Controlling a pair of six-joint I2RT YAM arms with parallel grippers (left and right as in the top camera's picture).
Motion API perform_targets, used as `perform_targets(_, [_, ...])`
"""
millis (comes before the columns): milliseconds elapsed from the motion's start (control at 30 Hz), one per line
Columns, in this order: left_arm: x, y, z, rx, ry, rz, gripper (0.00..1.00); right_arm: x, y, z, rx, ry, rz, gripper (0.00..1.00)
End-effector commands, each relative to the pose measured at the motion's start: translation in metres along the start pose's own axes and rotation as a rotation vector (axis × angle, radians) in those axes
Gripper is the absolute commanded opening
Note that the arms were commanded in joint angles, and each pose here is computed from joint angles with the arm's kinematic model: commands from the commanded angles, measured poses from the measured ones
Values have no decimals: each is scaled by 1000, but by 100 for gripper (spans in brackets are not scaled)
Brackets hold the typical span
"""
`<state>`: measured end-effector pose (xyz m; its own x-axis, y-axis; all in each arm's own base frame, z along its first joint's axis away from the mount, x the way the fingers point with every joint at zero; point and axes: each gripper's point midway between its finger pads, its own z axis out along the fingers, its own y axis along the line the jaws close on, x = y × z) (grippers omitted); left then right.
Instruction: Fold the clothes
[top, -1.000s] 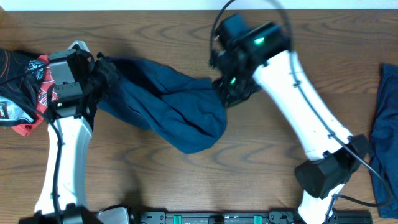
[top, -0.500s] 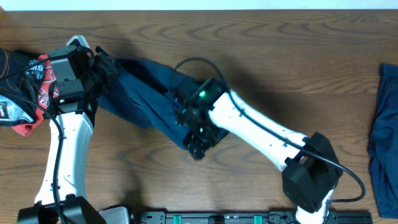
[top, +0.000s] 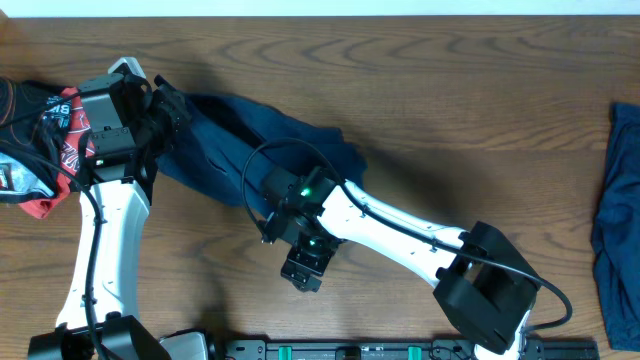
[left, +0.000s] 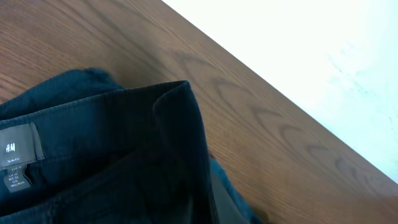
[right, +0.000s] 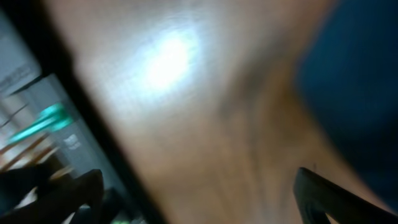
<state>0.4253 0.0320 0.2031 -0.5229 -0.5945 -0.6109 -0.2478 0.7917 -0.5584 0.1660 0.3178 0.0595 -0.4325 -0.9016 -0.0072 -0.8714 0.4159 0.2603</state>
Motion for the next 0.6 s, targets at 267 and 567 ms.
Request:
perform_targets(267, [-11,-6,-4,5,-27,33,6,1,-67,5,356,70,-93,99])
perform_targets(567, [-11,-6,-4,4,-27,51,6,-12,-55,20,367,61,-161,99])
